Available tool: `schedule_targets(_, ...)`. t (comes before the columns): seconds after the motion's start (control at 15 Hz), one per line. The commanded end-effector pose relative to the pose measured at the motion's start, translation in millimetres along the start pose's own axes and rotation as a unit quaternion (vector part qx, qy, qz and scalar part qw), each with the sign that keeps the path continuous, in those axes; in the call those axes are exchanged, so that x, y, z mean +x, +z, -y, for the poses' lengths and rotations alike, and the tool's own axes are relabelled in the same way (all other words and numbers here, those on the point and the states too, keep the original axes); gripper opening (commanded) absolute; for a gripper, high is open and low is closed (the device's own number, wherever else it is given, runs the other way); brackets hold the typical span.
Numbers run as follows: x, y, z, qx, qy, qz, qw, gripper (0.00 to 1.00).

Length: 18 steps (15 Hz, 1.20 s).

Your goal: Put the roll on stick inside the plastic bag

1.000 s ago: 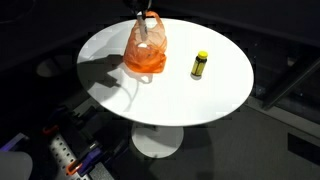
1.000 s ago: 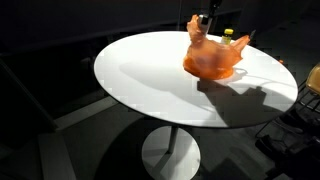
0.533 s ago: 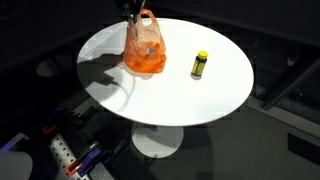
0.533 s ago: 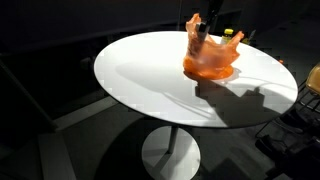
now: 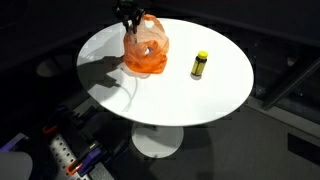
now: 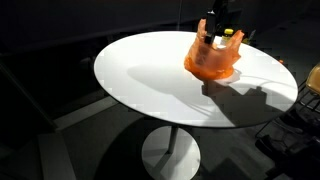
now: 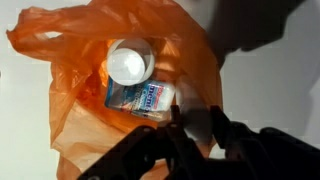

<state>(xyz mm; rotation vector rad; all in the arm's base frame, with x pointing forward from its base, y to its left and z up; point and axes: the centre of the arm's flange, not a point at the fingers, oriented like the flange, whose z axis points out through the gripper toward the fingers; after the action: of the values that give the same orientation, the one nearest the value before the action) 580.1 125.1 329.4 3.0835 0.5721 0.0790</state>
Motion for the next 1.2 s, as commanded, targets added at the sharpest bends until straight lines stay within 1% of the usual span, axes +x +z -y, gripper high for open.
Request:
schedule_targets(0.0,-4.8,6.4,-5.8,-0.017,-0.02,-0.013,0.9996,0.1)
schedule_targets(0.2,-5.8,11.5,-7.2,-0.021,-0.025,-0.014,0.9994,0.11)
schedule_targets(0.53,-7.2,17.8,-12.1,-0.016,-0.023,-0.006,0.9996,0.11)
schedule_targets(0.6,-7.4,17.9,-12.9,-0.016,-0.024,-0.004,0.9996,0.29)
schedule_targets(0.67,-7.7,17.7,-14.0,-0.016,-0.025,-0.003,0.9996,0.58)
schedule_targets(0.73,-8.0,16.4,-16.9,-0.017,-0.023,-0.003,0.9996,0.6)
schedule_targets(0.87,-8.5,13.5,-22.1,-0.017,-0.019,-0.003,0.9997,0.73)
schedule_targets(1.07,-10.6,5.6,-27.4,-0.02,-0.014,-0.001,0.9997,0.97)
schedule_targets(1.13,-11.8,1.7,-28.8,-0.019,-0.009,0.0,0.9998,1.0)
